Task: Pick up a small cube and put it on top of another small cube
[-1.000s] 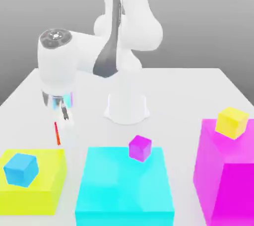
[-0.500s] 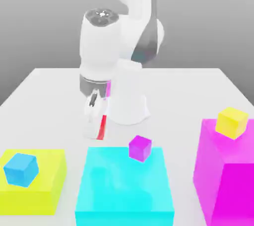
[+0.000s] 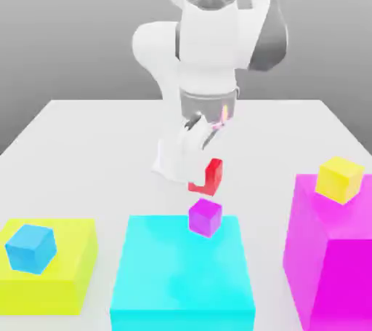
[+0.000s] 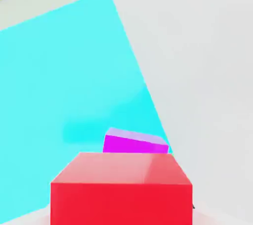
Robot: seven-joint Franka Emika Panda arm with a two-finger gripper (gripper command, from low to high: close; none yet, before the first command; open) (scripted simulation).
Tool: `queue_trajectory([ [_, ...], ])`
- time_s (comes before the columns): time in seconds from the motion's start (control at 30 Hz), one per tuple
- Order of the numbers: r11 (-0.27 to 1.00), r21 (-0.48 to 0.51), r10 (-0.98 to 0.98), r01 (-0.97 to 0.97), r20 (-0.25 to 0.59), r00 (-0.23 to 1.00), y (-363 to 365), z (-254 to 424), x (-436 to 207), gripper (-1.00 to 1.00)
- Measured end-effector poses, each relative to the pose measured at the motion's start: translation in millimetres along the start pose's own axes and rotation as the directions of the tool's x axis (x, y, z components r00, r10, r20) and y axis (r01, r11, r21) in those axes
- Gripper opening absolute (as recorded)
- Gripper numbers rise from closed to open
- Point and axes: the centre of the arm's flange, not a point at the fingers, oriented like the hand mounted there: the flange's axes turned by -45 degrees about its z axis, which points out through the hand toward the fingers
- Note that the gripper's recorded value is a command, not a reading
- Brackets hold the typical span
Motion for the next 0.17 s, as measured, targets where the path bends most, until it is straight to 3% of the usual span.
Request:
queue_trajectory([
  [0.03, 1.0, 0.0, 0.0, 0.0, 0.001, 1.0, 0.8, 9.4, -0.2, -1.0],
  [0.07, 1.0, -0.001, -0.001, 0.001, 0.003, 1.0, 1.7, 16.6, -0.3, 1.0],
  [0.17, 1.0, -0.001, -0.001, 0.001, 0.003, 1.0, 1.7, 16.6, -0.3, 1.0],
])
